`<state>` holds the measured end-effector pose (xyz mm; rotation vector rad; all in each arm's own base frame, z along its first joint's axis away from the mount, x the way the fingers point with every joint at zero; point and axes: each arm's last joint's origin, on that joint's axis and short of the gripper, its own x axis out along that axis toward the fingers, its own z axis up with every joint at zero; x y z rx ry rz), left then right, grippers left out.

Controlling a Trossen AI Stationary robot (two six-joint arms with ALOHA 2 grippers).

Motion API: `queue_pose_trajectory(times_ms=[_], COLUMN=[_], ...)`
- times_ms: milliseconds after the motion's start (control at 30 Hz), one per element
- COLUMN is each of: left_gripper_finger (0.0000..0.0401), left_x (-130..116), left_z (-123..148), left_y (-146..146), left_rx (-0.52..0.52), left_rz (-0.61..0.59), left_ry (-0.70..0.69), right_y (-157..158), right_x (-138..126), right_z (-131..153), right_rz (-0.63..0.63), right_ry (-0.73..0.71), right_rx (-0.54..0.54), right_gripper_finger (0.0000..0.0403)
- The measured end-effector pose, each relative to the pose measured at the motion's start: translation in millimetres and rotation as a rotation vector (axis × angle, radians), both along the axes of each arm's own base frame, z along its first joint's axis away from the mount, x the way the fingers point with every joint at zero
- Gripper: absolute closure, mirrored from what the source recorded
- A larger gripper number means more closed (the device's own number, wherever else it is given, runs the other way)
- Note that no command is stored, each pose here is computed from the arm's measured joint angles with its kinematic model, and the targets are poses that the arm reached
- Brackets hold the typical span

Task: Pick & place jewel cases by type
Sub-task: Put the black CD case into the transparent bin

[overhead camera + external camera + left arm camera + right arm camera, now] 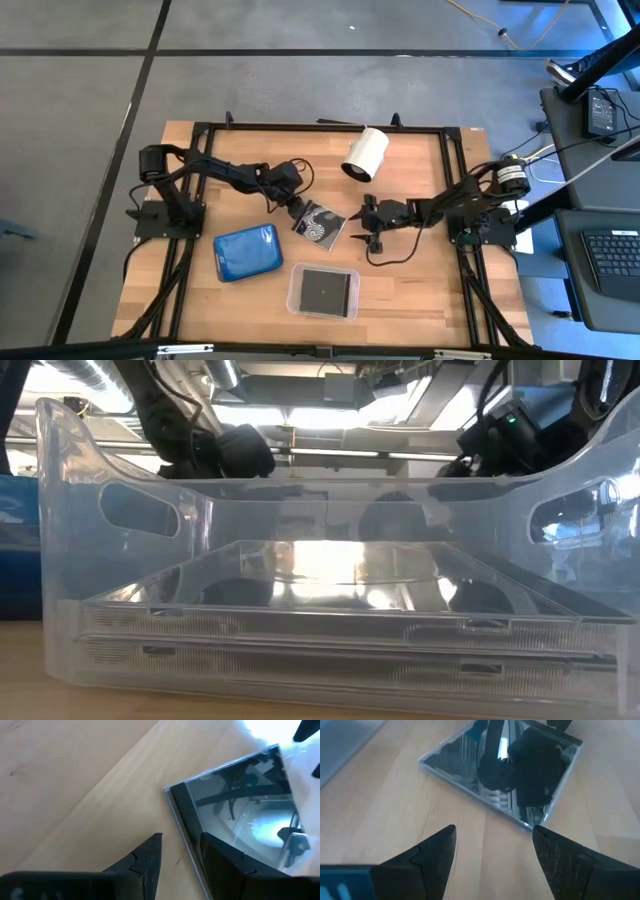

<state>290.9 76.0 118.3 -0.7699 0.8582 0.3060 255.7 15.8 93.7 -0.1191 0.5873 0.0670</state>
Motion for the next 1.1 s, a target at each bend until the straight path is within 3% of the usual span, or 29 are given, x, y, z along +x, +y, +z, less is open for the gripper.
queue_pose_trajectory(times_ms=[367, 1100], left_gripper_finger=[0.0265, 0.0272], left_x=[5, 5], left_z=[-6, -4], left_y=[1, 3], left_rx=[-0.027, -0.178], left_rz=[-0.021, -0.030], left_ry=[-0.033, -0.079], right_y=[2, 2], right_x=[25, 26], right_z=[-13, -15], right_rz=[-0.006, -0.004], right_ry=[0.058, 0.072], right_rx=[0.014, 0.012], right_gripper_finger=[0.0136, 0.0136])
